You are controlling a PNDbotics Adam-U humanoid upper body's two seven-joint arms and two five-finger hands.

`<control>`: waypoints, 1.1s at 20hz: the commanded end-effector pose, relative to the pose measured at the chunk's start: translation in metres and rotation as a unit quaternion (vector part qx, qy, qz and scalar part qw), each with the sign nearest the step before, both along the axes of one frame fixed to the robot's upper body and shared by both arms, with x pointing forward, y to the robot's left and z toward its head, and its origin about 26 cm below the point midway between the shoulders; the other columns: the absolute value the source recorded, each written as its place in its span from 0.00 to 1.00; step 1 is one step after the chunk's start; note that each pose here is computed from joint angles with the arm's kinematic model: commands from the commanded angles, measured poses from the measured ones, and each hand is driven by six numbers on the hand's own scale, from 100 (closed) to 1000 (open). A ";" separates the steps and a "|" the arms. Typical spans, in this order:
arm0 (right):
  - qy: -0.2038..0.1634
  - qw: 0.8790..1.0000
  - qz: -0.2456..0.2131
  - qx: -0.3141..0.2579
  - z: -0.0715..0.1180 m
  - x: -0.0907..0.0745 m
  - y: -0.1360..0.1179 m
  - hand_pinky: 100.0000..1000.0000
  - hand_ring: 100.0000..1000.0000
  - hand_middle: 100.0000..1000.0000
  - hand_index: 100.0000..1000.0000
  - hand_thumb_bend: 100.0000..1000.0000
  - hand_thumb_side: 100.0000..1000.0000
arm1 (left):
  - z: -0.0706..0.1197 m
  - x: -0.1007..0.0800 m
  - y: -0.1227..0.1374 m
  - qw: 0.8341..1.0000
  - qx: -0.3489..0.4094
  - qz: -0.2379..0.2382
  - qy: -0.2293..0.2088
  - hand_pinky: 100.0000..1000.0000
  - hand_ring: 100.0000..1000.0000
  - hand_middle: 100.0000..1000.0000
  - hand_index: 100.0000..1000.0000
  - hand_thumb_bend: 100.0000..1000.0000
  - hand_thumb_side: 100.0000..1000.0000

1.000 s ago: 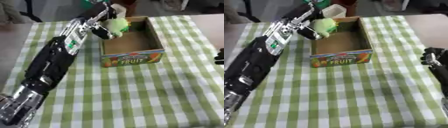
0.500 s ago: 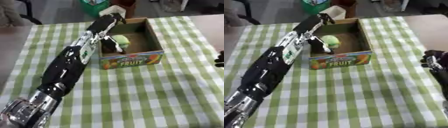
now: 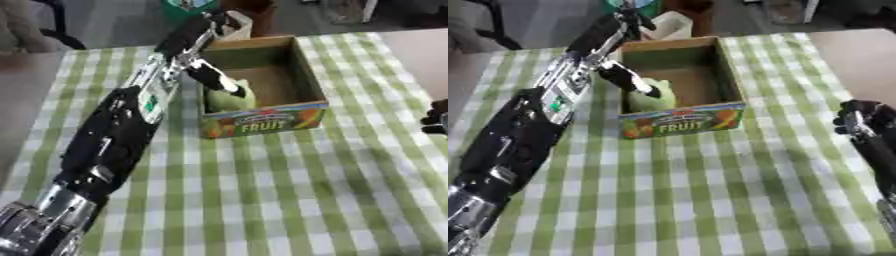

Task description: Pick up objects on the table and place them in the box.

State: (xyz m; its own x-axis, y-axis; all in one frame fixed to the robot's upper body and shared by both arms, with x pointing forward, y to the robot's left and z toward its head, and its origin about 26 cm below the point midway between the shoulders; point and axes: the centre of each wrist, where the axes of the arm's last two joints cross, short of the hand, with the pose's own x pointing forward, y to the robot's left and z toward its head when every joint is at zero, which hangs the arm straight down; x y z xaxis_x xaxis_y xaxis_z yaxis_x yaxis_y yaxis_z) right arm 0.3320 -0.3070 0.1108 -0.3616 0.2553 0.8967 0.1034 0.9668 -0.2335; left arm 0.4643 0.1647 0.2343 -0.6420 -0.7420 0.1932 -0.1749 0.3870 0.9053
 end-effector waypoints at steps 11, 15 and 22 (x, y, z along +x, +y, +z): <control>-0.007 1.000 -0.028 -0.003 0.002 -0.004 -0.014 0.57 0.58 0.51 0.62 0.00 0.48 | 0.016 -0.096 0.116 0.990 -0.135 0.021 0.042 0.57 0.60 0.63 0.72 0.85 0.06; -0.008 0.999 -0.032 -0.002 0.002 -0.005 -0.016 0.57 0.58 0.51 0.62 0.00 0.48 | -0.007 -0.117 0.142 0.984 -0.150 0.061 0.069 0.57 0.61 0.64 0.72 0.82 0.01; -0.008 0.999 -0.039 0.000 0.000 -0.006 -0.018 0.57 0.58 0.51 0.62 0.00 0.48 | -0.044 -0.144 0.172 0.974 -0.170 0.105 0.109 0.57 0.61 0.64 0.71 0.77 0.00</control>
